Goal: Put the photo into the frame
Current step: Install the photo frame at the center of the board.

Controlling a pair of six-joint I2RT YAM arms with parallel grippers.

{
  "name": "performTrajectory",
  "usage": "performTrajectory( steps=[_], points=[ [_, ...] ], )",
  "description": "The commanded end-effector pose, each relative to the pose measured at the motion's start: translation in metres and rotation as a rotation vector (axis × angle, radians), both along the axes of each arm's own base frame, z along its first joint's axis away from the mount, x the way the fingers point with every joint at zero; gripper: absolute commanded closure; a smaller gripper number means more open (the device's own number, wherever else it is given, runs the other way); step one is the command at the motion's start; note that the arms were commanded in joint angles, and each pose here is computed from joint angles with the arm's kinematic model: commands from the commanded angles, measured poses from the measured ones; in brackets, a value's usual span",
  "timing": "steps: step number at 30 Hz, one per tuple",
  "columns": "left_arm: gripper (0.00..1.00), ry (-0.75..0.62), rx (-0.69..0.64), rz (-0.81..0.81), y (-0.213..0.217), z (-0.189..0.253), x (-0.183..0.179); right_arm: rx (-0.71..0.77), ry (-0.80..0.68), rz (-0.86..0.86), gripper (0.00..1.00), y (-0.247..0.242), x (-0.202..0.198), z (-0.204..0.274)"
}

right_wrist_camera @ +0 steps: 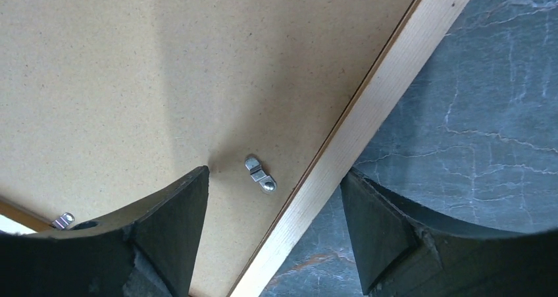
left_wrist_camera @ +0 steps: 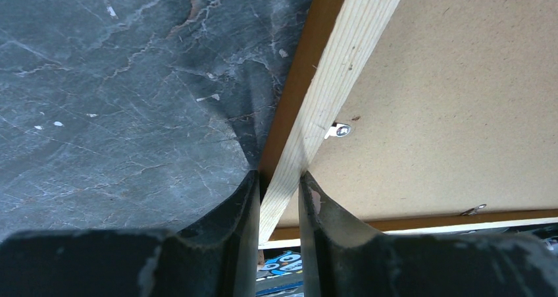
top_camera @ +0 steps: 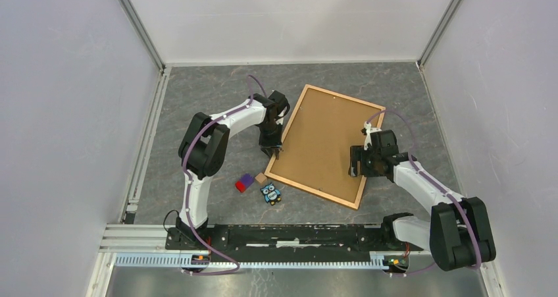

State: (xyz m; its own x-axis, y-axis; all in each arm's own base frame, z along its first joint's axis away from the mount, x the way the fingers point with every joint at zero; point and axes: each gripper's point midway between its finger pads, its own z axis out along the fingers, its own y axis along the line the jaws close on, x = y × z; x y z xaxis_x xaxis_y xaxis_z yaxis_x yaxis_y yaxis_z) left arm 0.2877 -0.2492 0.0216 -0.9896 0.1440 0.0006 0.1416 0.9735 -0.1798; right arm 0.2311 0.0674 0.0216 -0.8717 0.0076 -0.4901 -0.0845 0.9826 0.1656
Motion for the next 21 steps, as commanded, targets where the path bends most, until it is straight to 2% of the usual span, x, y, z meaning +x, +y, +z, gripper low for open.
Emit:
performTrajectory(
  steps=[1,9,21],
  points=[
    [0.95,0.000,-0.011,-0.017,-0.0071,-0.0080,0.0016,-0.032,-0.018,-0.011,0.24,-0.0025,0.0015,0.0032],
    [0.95,0.007,-0.016,-0.017,-0.0081,-0.0089,0.0008,-0.066,-0.009,0.000,0.27,-0.0052,-0.0024,0.0011],
    [0.96,0.011,-0.013,-0.017,-0.0080,-0.0112,0.0009,-0.110,0.001,-0.018,0.40,-0.0108,-0.0005,-0.0059]
  ],
)
